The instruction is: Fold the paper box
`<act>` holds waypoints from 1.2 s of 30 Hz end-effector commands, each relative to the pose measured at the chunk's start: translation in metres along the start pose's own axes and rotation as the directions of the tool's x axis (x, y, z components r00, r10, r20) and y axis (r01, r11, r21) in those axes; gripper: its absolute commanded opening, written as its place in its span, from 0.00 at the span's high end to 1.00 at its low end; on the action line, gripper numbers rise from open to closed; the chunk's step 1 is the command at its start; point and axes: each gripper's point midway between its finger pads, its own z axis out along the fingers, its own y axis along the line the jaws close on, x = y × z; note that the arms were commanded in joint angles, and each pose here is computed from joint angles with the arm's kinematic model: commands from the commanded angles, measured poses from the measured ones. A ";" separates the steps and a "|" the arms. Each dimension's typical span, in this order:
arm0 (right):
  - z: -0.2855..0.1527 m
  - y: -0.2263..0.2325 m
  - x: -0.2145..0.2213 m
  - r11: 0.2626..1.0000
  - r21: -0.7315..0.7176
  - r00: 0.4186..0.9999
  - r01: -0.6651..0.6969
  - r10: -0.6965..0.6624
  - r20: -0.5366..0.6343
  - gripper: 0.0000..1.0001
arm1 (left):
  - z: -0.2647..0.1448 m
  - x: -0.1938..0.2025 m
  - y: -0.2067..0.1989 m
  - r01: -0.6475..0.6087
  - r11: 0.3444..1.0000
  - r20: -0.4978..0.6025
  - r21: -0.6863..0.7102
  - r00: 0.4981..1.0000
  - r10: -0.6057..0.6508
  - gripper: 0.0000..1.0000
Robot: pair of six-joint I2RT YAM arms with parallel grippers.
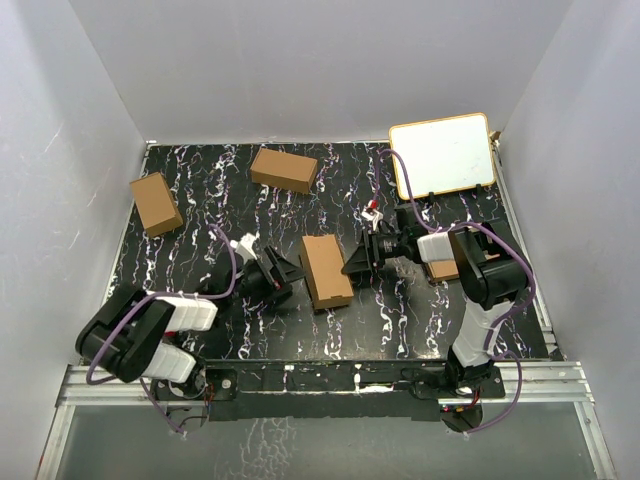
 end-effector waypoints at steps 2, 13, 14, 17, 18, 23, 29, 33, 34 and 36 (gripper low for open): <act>-0.005 -0.015 -0.009 0.999 0.039 1.000 -0.006 0.005 0.023 0.56 | 0.016 -0.002 -0.031 -0.034 0.994 0.002 0.101 0.999 0.034 0.03; -0.005 -0.015 -0.009 0.999 0.036 1.000 0.002 -0.003 0.024 0.56 | 0.039 0.011 -0.037 -0.058 0.993 -0.028 0.101 0.998 0.061 0.03; -0.005 -0.014 -0.009 0.999 0.034 1.000 0.002 -0.003 0.023 0.56 | 0.040 0.011 -0.034 -0.053 0.995 -0.028 0.090 0.998 0.056 0.04; -0.004 -0.015 -0.008 1.000 0.031 1.000 0.000 -0.001 0.020 0.56 | 0.044 0.012 -0.026 -0.047 0.998 -0.034 0.050 0.998 0.049 0.09; -0.004 -0.015 -0.008 1.000 0.031 1.000 -0.001 0.000 0.019 0.56 | 0.045 0.012 -0.024 -0.045 0.998 -0.033 0.042 0.998 0.046 0.11; -0.004 -0.014 -0.009 1.000 0.027 1.000 0.009 -0.009 0.020 0.55 | 0.051 0.007 -0.029 -0.063 0.997 -0.024 0.047 0.998 0.064 0.26; -0.008 -0.005 -0.015 0.999 -0.005 0.998 0.053 -0.053 0.027 0.48 | 0.053 0.002 -0.036 -0.118 0.993 -0.033 0.026 0.992 0.119 0.45; -0.019 0.005 -0.028 0.993 -0.044 0.994 0.107 -0.105 0.042 0.34 | 0.047 -0.002 -0.037 -0.169 0.985 -0.035 -0.018 0.985 0.169 0.56; -0.025 0.005 -0.034 0.991 -0.040 0.991 0.125 -0.123 0.053 0.29 | 0.044 -0.001 -0.033 -0.184 0.982 -0.044 -0.043 0.982 0.182 0.58; -0.036 0.009 -0.045 0.985 -0.031 0.983 0.169 -0.166 0.075 0.22 | 0.039 -0.003 -0.033 -0.212 0.975 -0.054 -0.071 0.976 0.209 0.59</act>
